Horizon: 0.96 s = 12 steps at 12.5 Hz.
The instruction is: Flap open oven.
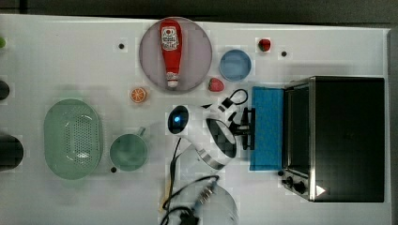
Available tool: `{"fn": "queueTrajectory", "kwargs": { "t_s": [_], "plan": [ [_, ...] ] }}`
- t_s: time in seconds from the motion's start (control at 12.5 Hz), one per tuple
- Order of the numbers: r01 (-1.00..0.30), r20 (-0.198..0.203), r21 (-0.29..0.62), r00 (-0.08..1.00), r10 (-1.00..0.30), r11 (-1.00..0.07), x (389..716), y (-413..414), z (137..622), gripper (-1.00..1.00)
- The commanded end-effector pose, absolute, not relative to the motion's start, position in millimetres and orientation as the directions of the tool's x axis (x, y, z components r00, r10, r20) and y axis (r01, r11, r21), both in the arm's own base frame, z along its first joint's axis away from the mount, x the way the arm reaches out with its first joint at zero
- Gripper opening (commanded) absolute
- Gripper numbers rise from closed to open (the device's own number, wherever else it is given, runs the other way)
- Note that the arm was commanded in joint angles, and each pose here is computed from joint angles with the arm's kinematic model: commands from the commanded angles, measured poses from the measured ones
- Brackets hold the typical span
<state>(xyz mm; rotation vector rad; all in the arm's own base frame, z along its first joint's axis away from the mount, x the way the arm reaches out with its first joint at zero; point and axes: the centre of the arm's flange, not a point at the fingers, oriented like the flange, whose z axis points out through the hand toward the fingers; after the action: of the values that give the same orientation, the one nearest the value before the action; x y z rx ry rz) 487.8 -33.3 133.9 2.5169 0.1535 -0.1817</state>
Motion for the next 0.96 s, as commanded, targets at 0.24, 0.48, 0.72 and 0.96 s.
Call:
{"fn": "queueTrajectory", "kwargs": {
  "t_s": [0.24, 0.48, 0.72, 0.96],
  "plan": [
    [0.011, -0.066, 0.595, 0.997, -0.036, -0.804, 504, -17, 120, -0.65],
    [-0.072, 0.045, 0.548, 0.997, -0.056, -0.833, 533, -8, 160, -0.65],
    [-0.346, 0.183, 0.37, 0.937, -0.297, -0.862, 556, -9, 247, -0.65],
    [-0.566, 0.203, 0.157, 0.82, -0.535, -0.809, 557, -12, 343, -0.65]
  ]
}}
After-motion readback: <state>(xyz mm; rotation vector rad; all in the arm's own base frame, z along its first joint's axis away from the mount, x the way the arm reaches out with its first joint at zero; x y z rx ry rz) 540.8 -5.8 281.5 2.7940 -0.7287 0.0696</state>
